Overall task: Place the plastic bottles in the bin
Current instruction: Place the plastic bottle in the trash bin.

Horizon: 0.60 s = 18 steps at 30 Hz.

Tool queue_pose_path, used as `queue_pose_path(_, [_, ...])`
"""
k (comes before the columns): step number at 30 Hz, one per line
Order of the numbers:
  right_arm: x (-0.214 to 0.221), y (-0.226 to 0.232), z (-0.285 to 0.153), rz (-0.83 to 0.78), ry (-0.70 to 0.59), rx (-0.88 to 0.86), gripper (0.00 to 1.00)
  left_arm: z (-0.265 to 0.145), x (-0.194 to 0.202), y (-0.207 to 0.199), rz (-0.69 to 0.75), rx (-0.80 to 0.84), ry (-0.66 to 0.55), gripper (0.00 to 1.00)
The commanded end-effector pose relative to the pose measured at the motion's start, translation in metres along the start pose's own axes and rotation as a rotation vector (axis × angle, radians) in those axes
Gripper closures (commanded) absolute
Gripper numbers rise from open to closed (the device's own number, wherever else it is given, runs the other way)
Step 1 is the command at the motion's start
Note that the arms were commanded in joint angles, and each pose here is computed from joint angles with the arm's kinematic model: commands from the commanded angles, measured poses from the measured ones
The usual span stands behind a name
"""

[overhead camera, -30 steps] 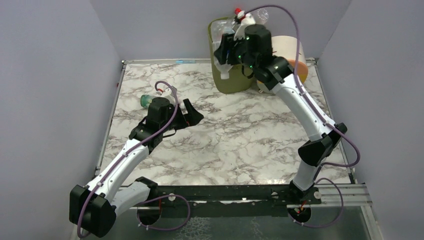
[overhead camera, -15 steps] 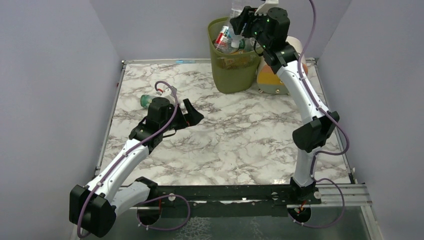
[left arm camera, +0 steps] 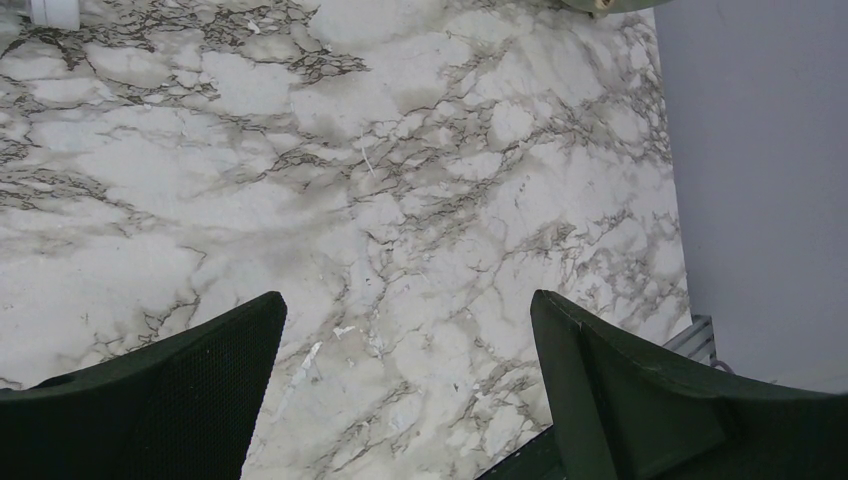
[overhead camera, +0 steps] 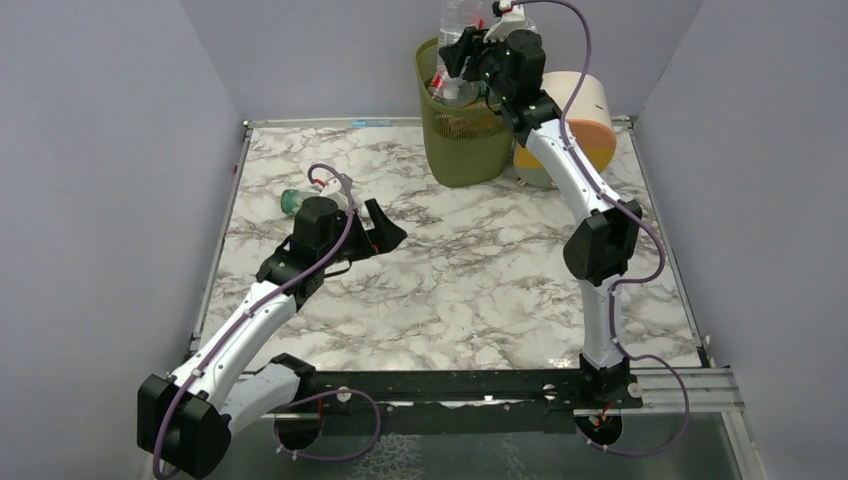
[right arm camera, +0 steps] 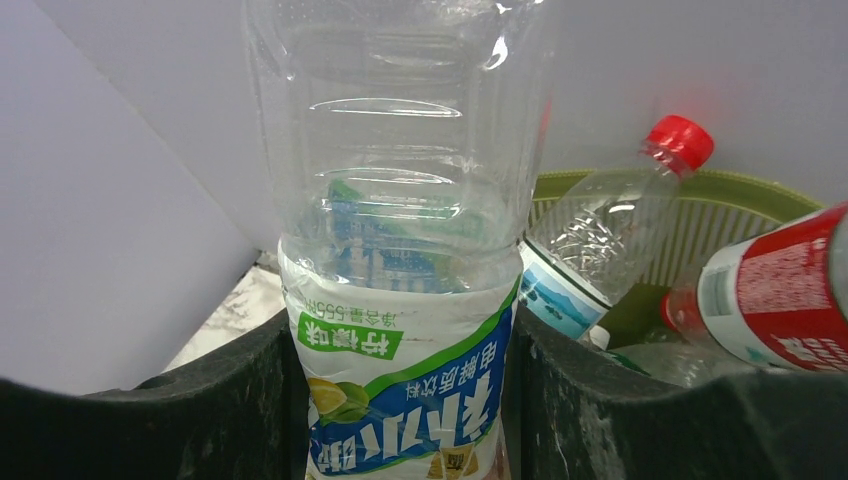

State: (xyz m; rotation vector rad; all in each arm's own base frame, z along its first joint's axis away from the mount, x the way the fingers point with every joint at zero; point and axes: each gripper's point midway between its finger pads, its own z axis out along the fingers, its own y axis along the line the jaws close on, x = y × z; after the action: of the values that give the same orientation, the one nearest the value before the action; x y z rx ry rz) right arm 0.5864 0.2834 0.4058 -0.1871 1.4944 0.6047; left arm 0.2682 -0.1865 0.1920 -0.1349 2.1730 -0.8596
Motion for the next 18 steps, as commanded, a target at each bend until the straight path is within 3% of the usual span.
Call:
queue_pose_path(1, [-0.009,0.01,0.012,0.008,-0.05,-0.076,0.45,-0.003,0.0,0.001,0.0,0.004,-0.012,0.01])
queue_pose_path(14, [0.046,-0.007,0.019,-0.021,0.077,-0.037,0.4,0.003,0.002,0.002,-0.003,0.012,0.001,0.01])
queue_pose_path(18, [0.056,-0.012,0.019,-0.033,0.104,-0.024,0.33,0.005,0.002,0.002,-0.006,0.014,0.003,0.01])
